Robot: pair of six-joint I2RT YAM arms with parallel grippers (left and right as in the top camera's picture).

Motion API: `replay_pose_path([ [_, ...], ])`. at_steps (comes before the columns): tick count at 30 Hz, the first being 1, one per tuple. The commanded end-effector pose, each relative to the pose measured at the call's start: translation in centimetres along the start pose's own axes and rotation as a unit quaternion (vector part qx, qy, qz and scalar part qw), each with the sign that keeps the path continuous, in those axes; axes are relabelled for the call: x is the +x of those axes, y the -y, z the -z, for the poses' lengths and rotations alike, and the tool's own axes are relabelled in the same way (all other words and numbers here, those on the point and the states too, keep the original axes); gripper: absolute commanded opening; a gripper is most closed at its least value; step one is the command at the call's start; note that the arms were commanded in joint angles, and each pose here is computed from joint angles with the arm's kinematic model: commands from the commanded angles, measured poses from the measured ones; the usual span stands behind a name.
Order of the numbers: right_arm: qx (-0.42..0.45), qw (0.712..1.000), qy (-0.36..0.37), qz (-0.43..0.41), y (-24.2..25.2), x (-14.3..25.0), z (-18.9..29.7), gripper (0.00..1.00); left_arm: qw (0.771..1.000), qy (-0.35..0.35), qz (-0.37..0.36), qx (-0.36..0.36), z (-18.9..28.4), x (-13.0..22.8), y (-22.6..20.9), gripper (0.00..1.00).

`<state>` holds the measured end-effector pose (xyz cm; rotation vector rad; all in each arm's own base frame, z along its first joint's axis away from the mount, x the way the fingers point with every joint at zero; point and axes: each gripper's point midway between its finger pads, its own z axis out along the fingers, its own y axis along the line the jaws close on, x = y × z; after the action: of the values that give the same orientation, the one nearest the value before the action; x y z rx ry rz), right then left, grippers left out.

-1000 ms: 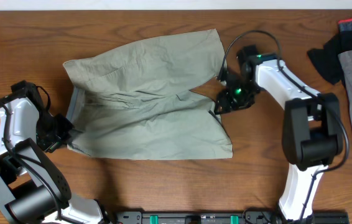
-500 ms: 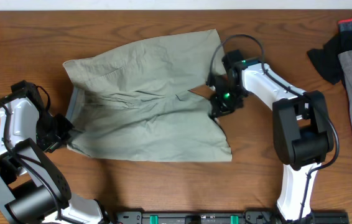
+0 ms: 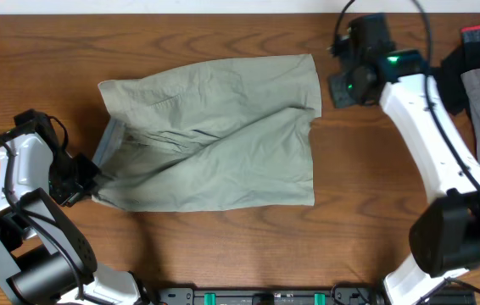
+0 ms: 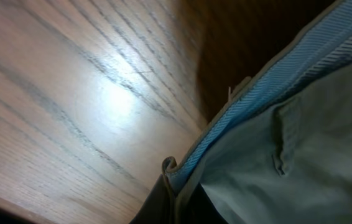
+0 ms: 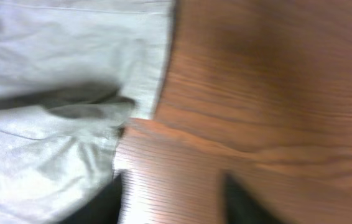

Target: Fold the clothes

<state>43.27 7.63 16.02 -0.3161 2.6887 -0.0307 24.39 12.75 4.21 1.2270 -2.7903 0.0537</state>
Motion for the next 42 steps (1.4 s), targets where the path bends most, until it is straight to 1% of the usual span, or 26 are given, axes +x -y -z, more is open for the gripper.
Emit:
replay_pose_path([
  [1,0.023,0.999,-0.038,-0.018,1.0,1.5,-1.9,0.64,1.0,0.002,-0.001,-0.019,0.0,0.0,-0.8,0.09],
  [4,0.006,0.996,-0.071,-0.047,0.8,3.0,-2.5,0.63,1.0,0.001,-0.001,-0.019,0.0,0.1,-0.8,0.15],
  [5,-0.013,0.995,-0.083,-0.049,0.3,3.6,-2.6,0.63,1.0,0.001,-0.001,-0.019,0.0,0.1,-0.8,0.17],
  [7,-0.06,0.99,-0.12,-0.048,-1.3,5.2,-2.9,0.63,1.0,0.001,-0.001,-0.019,0.0,0.1,-0.8,0.17],
  [8,-0.083,0.986,-0.137,-0.043,-2.0,6.1,-3.0,0.63,1.0,0.001,-0.001,-0.019,0.0,0.1,-0.8,0.22],
  [13,-0.2,0.951,-0.231,-0.054,-6.9,11.6,-3.7,0.61,1.0,0.001,-0.001,-0.019,0.0,0.1,-0.8,0.23],
  [16,-0.236,0.931,-0.273,-0.057,-9.2,14.7,-3.8,0.61,1.0,0.001,-0.001,-0.019,0.0,0.1,-0.8,0.23],
  [22,-0.225,0.902,-0.357,-0.09,-11.3,20.3,-4.0,0.64,1.0,0.001,-0.001,-0.019,0.0,0.1,-0.8,0.23],
  [28,-0.257,0.884,-0.376,-0.108,-14.1,22.2,-4.1,0.65,1.0,0.003,-0.001,-0.018,0.0,0.0,-0.8,0.23],
  [33,-0.214,0.884,-0.391,-0.144,-14.4,23.4,-4.8,0.65,1.0,0.003,-0.001,-0.018,0.0,0.0,-0.8,0.23],
  [37,-0.185,0.885,-0.39,-0.177,-14.1,24.0,-5.8,0.64,1.0,-0.001,-0.001,-0.009,0.0,0.1,-0.5,0.23],
  [39,-0.179,0.889,-0.382,-0.177,-13.9,24.0,-6.4,0.64,1.0,-0.001,-0.001,-0.006,0.0,0.2,-0.4,0.23],
  [40,-0.177,0.891,-0.379,-0.177,-13.8,24.1,-6.6,0.63,1.0,-0.001,-0.001,-0.006,0.0,0.2,-0.4,0.23],
  [42,-0.176,0.891,-0.378,-0.179,-13.8,24.2,-6.7,0.49,1.0,-0.002,-0.001,-0.006,0.0,0.2,-0.4,0.23],
])
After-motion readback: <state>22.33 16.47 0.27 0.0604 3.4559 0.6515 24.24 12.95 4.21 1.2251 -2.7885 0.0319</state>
